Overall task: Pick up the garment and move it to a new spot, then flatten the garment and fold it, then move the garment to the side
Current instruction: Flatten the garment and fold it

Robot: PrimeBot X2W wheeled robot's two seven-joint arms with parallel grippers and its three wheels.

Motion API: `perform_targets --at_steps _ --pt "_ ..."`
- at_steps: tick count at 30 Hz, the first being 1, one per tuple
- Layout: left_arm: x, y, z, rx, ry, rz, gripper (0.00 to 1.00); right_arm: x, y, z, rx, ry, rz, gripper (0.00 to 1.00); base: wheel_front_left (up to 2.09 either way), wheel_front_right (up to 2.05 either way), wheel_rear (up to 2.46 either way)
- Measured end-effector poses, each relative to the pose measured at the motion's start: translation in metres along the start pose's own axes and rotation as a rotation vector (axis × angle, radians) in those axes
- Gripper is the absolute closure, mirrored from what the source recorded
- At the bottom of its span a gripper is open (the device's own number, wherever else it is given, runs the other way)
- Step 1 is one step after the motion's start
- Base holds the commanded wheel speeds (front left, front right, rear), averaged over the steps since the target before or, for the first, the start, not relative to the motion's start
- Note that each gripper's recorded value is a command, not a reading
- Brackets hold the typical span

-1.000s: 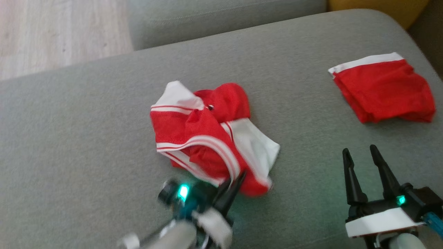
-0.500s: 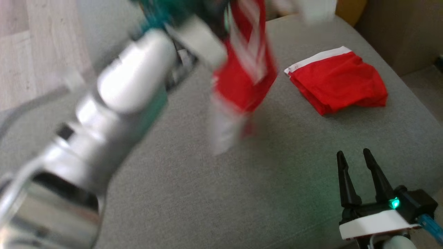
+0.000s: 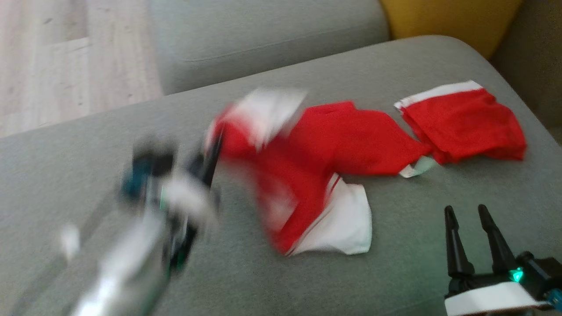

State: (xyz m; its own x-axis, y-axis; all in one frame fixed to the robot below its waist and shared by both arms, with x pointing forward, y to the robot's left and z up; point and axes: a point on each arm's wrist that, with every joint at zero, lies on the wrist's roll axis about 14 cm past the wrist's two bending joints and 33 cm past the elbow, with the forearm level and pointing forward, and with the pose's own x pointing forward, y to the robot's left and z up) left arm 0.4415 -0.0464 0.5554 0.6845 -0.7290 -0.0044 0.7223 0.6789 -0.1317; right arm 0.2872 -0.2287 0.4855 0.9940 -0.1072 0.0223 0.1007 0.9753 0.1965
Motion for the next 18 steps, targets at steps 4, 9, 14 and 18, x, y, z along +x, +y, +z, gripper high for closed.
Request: perform_targets --at_steps 4,9,14,18 --pt "-0.079 0.022 -0.102 -0.176 0.185 0.195 1.00 0.005 0.007 -0.003 -0.010 0.015 0.036 0.00 0.00 0.00 0.00" --pt "-0.120 0.044 -0.121 -0.191 0.197 0.326 1.00 0.014 0.017 -0.005 -0.027 0.026 0.085 0.00 0.00 0.00 0.00" --pt "-0.127 0.061 -0.103 -0.177 0.129 0.401 0.66 0.019 0.027 -0.008 -0.029 0.036 0.124 0.00 0.00 0.00 0.00" --pt "-0.135 0.067 -0.100 -0.122 0.120 0.457 0.00 0.020 0.034 -0.008 -0.026 0.034 0.145 0.00 0.00 0.00 0.00"
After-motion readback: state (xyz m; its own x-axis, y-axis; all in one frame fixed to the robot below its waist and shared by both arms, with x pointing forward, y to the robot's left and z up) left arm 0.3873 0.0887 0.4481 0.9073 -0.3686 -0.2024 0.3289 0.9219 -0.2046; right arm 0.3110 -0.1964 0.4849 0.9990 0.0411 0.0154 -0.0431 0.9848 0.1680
